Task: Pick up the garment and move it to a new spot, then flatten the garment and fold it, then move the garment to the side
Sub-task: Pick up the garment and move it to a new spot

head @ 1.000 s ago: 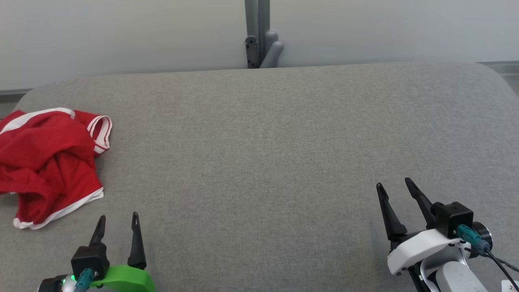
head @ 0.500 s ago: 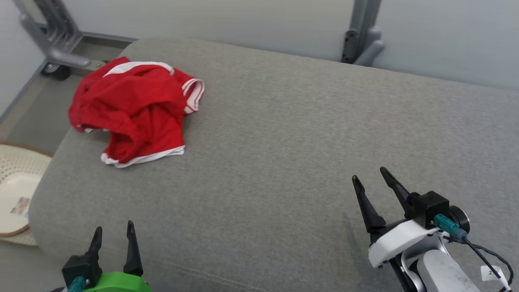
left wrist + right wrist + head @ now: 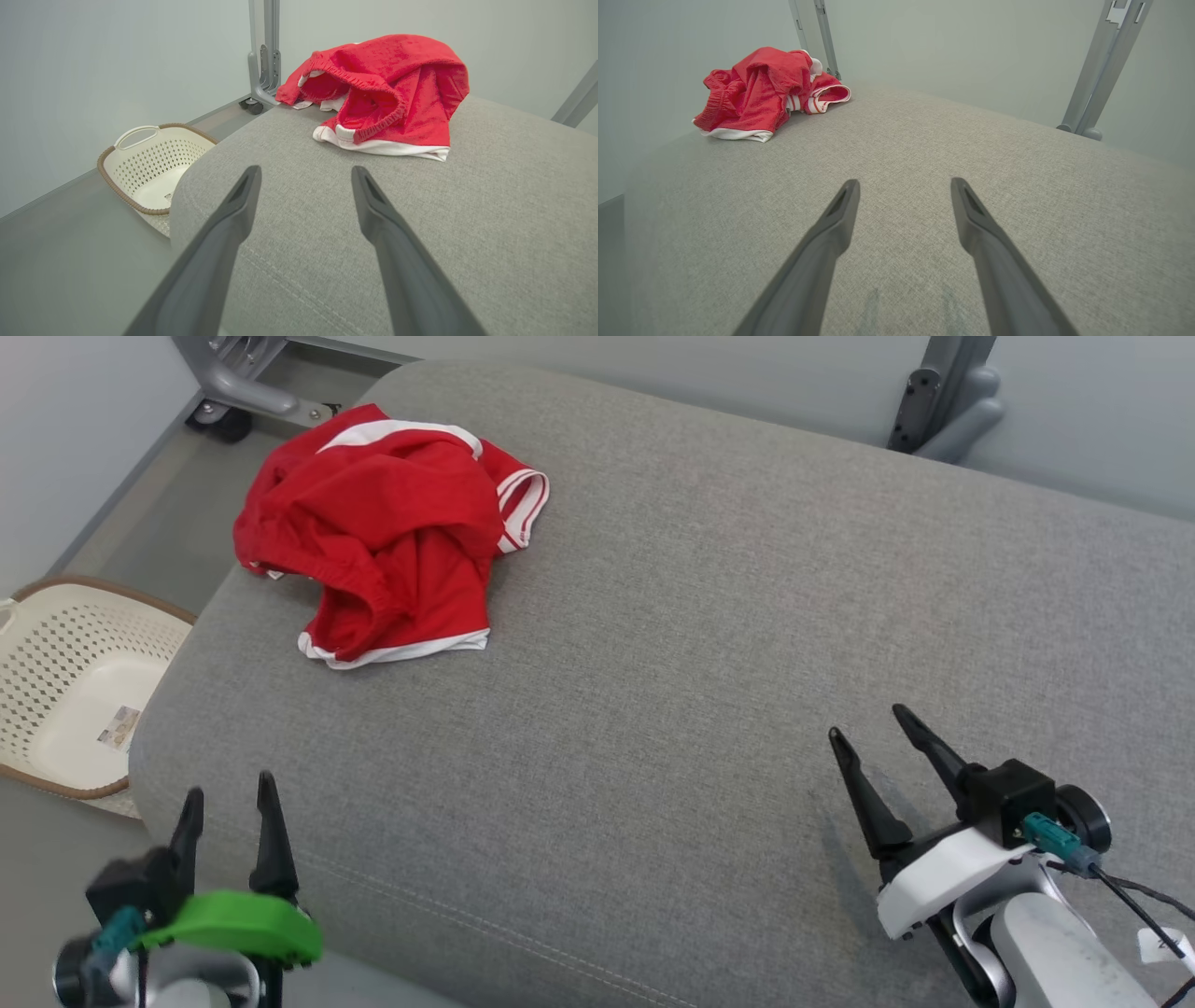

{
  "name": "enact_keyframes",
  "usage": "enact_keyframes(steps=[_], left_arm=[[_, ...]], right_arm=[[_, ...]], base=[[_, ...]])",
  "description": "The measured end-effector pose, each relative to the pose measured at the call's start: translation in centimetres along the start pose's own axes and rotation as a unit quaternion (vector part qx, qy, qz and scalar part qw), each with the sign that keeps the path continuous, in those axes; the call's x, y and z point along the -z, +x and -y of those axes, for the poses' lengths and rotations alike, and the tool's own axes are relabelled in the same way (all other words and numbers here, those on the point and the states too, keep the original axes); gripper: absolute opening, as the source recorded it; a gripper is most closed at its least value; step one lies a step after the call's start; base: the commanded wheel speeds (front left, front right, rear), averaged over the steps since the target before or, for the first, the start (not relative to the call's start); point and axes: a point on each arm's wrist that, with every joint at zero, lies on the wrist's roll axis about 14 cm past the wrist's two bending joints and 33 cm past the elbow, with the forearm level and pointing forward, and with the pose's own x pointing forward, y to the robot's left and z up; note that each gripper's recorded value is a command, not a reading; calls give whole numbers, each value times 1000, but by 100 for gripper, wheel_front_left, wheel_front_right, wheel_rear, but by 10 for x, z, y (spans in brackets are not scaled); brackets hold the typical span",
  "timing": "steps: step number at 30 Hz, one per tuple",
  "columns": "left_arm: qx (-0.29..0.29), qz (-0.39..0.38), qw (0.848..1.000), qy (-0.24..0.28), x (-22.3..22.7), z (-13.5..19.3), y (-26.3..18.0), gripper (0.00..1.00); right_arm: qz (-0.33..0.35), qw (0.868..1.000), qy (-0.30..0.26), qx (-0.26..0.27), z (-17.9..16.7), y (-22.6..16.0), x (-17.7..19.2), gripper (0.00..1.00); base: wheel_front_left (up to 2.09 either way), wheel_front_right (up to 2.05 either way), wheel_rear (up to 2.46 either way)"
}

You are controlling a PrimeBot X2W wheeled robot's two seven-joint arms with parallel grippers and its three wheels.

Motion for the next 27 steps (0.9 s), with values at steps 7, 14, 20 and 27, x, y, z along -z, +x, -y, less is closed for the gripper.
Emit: enact_keyframes(steps=[7,14,20,27], left_arm=[[43,35,997,46,-43,24,75,100],[80,-3,996,46,-30,56,130,100],[77,-50,995,24,9,70,153,100],[37,-60,996,-46,29,74,178,100]], right_arm=[[-7,1000,-11,28,41,-5,10,100],[-23,997,-4,67,79,-16,30,100],[-46,993,6,110,111,-34,52,100],[-66,988,8,140,135,-50,71,100]], base=[[0,0,0],[0,0,0],[0,0,0],[0,0,0]])
